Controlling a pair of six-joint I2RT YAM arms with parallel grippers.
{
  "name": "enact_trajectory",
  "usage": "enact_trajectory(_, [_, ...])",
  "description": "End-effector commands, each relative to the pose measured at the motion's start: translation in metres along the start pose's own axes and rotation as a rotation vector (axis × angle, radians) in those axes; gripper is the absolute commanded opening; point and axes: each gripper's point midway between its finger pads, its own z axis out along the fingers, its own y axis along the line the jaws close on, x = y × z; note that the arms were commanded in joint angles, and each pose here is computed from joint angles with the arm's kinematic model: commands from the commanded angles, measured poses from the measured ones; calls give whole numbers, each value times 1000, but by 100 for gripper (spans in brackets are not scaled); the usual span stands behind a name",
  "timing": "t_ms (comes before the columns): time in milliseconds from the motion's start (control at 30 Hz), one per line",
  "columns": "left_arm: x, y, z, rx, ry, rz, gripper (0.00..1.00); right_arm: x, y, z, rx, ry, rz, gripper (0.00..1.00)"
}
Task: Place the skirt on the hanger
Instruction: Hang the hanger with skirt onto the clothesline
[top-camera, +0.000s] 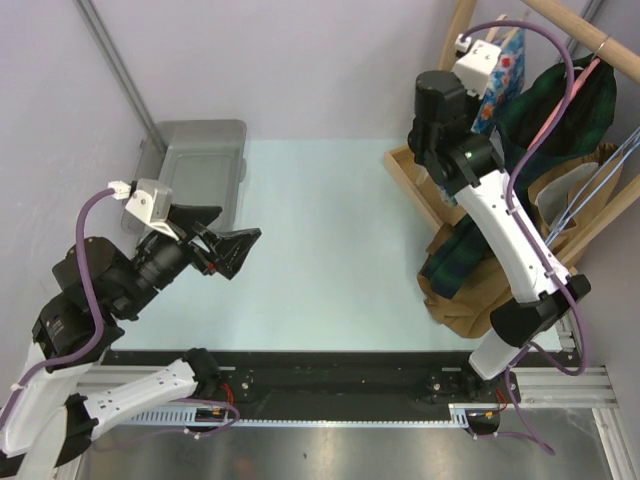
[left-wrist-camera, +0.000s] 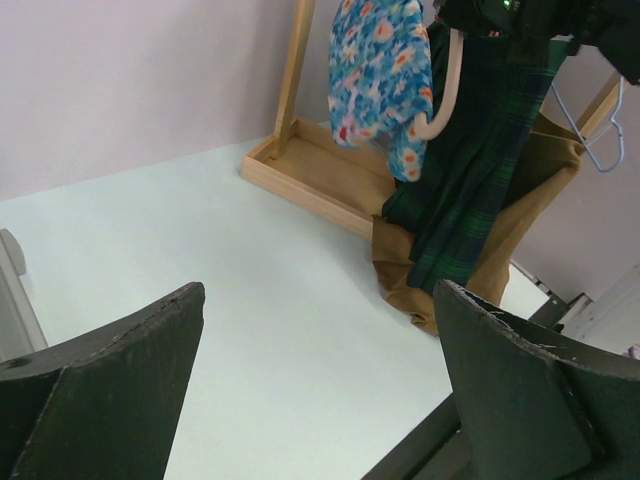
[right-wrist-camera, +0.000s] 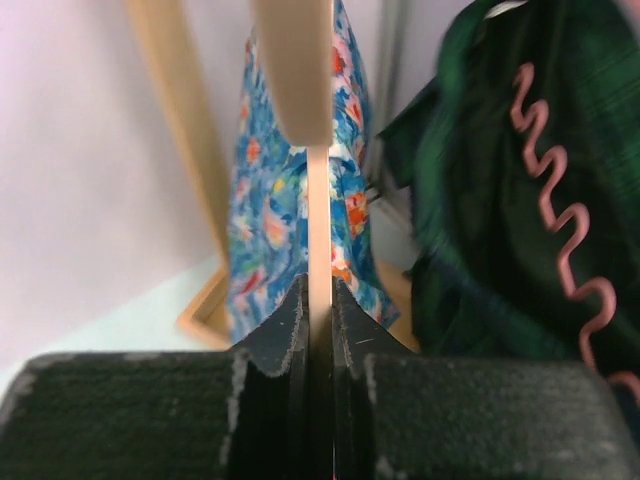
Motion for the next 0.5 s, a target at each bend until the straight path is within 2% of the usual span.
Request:
enact_trajectory(0, [-7,-8,0,27,-5,-39,100,-48,-35,34,170,-116,168,0])
enact_trajectory(100, [-5,-7,-1,21,0,-44,100,-51,-33,54,180,-118,155,0])
enact_trajectory(367, [3,-6,4,11,9,-72,100,-56,-68,103,234,-113,195,0])
enact_trajectory(467, [8,-6,6,11,20,-81,100,-45,-67,118,239,-90,171,0])
